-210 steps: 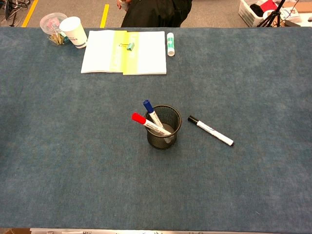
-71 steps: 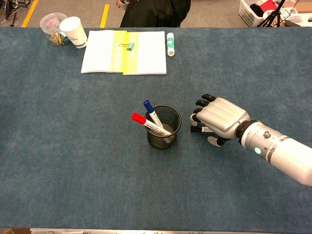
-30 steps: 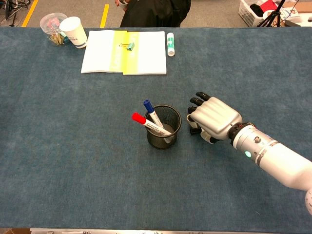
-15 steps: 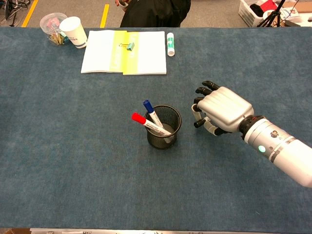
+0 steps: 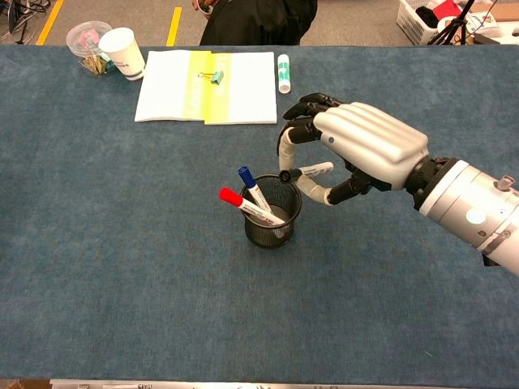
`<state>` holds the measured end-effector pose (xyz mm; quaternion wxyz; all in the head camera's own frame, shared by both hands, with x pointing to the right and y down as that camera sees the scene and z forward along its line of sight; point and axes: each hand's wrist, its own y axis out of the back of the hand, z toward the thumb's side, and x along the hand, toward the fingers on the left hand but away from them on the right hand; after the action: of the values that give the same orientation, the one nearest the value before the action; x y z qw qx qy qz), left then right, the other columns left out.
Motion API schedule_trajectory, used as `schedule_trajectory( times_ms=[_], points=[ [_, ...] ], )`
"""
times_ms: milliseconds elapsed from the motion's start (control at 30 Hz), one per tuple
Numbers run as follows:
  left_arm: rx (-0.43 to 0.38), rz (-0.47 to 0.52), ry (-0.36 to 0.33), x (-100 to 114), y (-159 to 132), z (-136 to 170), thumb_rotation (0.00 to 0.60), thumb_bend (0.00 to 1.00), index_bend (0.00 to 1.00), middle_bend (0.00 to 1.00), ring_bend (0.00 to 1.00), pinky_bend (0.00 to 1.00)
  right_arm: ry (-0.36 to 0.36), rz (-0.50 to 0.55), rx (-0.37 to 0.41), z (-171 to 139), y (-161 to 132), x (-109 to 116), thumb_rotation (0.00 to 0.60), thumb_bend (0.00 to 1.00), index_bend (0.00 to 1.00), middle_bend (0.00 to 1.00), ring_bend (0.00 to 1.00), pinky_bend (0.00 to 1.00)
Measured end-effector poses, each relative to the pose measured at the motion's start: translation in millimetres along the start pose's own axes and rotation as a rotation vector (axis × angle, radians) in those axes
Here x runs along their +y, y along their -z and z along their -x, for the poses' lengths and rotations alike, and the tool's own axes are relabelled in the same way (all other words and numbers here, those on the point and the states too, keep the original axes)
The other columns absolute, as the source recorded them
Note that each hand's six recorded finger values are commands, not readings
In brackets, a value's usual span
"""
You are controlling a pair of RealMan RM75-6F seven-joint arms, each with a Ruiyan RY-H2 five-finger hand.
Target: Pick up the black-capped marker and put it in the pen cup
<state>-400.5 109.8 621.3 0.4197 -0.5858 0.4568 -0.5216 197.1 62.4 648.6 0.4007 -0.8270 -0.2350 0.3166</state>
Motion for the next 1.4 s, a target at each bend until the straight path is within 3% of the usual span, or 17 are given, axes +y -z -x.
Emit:
schedule_trajectory(
  times_ms=[267,400,767,967,1033,1200,1267,1400],
  points=[
    [0.007,-0.009,0.000,2.9,-1.0,2.0,0.600,0.15,0.17,0.18,0.18,0.15,0.011,0.338,0.128,4.2,-23.4,6.1,0.600,0.39,0.61,0.40,0.15,0.03],
    [0.012,-0.013,0.000,3.8,-0.3,2.4,0.600,0.15,0.17,0.18,0.18,0.15,0.003,0.428,0.165,8.0,-24.4,4.1,0.600,0.39,0.61,0.40,0.15,0.03],
    [0.028,-0.014,0.007,2.4,5.4,3.5,0.600,0.15,0.17,0.18,0.18,0.15,-0.029,0.504,0.139,26.8,-5.4,-20.2,0.600,0.39,0.61,0.40,0.15,0.03],
    [0.027,-0.011,0.014,-0.1,4.2,2.7,0.600,0.15,0.17,0.18,0.18,0.15,-0.037,0.479,0.114,31.8,7.7,-31.5,0.600,0.39,0.59,0.39,0.15,0.03],
    [0.025,-0.009,0.015,-1.3,3.6,2.6,0.600,0.15,0.17,0.18,0.18,0.15,-0.038,0.449,0.109,32.8,11.6,-34.3,0.600,0.38,0.52,0.36,0.14,0.03],
    [0.013,-0.010,0.007,0.1,1.9,0.5,0.600,0.15,0.17,0.18,0.18,0.15,-0.041,0.375,0.103,33.3,15.1,-40.1,0.600,0.23,0.27,0.27,0.06,0.00],
    [0.013,-0.010,0.009,-0.2,1.7,-0.3,0.600,0.15,0.17,0.18,0.18,0.15,-0.035,0.363,0.101,32.6,15.4,-39.2,0.600,0.20,0.21,0.25,0.05,0.00],
    [0.011,-0.011,0.016,-2.0,0.7,-1.8,0.600,0.15,0.17,0.18,0.18,0.15,0.004,0.348,0.110,30.4,13.6,-30.3,0.600,0.20,0.18,0.25,0.05,0.00]
  ],
)
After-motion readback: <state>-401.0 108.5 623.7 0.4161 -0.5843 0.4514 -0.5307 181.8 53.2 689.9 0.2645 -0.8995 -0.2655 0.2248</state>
